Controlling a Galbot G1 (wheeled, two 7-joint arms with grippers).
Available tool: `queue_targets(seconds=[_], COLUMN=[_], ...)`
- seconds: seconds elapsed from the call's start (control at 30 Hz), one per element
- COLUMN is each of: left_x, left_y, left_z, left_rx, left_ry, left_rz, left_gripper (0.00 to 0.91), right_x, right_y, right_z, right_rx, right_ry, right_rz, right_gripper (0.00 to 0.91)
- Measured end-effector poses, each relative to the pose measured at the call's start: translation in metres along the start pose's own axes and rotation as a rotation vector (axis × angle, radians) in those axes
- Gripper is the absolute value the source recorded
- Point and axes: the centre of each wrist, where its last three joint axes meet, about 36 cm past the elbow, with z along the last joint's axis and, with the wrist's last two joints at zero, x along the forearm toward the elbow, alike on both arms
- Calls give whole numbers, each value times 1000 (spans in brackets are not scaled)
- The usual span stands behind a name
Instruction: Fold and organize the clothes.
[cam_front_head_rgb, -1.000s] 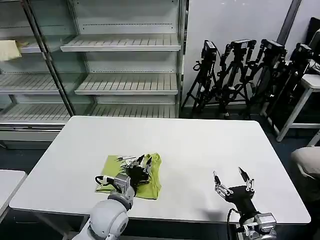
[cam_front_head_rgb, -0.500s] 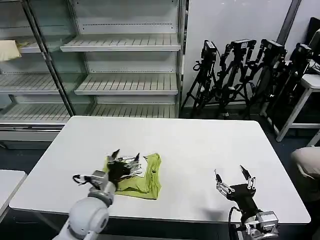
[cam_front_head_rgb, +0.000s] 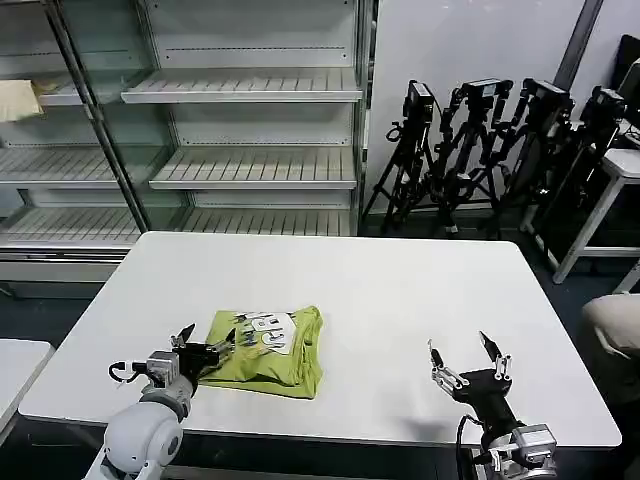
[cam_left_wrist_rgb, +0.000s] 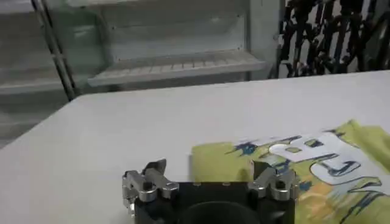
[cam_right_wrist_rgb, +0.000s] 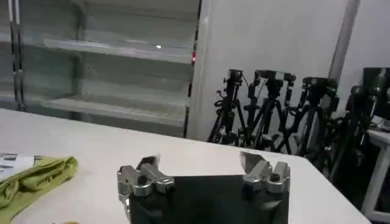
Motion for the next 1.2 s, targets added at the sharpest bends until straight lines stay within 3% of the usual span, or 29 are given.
queue_targets(seconds=[0.1,0.13,0.17,0.2,0.23,0.27,0.93,1.2], left_x=[-2,-3,-4,-4,-5,-6,-8,1], left_y=[3,3,3,3,3,3,-2,40], left_z=[3,4,5,6,7,8,17,4], left_rx=[3,6,9,11,13,14,27,-77], left_ry=[15,19,23,27,32,36,60,31], left_rz=[-2,-1,1,5,8,12,41,-45], left_gripper=[907,756,443,443,81,10,10,0], right_x=[1,1,1,1,1,1,2,-1], right_y=[0,0,0,0,0,0,0,3], right_z=[-1,-2,-2,-2,-3,-3,-3,-5], right_rx=[2,2,2,2,2,2,5,2], right_ry=[-3,-5,-6,-6,-6,-6,-7,-21], right_rz=[0,0,0,0,0,-1,-10,-21], right_gripper=[907,907,907,907,907,907,907,907])
